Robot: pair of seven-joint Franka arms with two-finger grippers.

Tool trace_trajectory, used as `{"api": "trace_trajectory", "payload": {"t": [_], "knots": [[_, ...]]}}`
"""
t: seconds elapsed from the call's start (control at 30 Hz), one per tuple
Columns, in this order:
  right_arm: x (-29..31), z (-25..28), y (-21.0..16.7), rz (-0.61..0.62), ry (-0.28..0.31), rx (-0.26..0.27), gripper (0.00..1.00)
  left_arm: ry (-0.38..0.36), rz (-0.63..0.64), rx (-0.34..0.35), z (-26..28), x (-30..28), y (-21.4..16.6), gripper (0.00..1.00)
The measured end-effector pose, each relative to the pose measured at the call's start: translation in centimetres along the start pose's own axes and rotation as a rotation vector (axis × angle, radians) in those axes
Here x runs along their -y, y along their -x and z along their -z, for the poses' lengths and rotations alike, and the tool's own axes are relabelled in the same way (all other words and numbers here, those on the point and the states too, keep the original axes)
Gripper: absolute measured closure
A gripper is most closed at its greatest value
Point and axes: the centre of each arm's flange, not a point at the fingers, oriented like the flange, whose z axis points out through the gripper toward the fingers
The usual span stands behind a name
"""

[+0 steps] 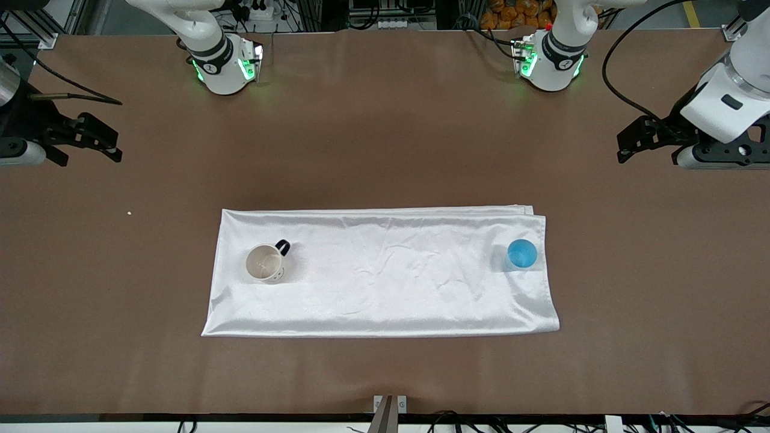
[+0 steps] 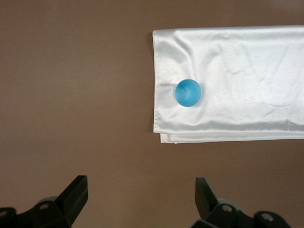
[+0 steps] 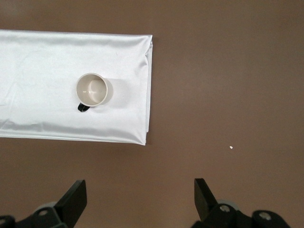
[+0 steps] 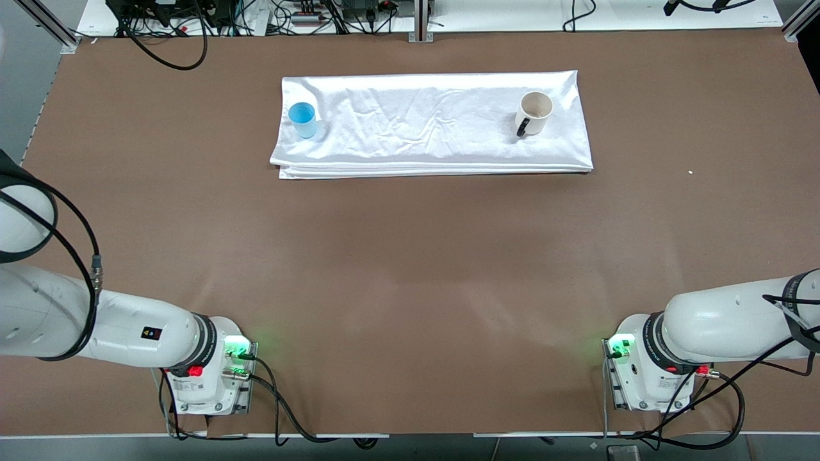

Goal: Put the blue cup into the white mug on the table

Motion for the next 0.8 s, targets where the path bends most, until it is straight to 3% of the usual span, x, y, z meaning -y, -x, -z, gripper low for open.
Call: {"api": "trace_trajectory", "payload": {"t": [0.57, 0.8], "knots": [[-0.3, -0.1, 0.1, -0.004, 0.0, 0.011, 0.0, -0.001, 0.001, 0.008, -0.3, -0.6, 0.0, 0.0], [-0.3, -1.3, -0.1, -0.004, -0.001, 0.044, 0.0, -0.001, -0.022, 0.01, -0.4, -2.2, 0.3, 0.0]]}}
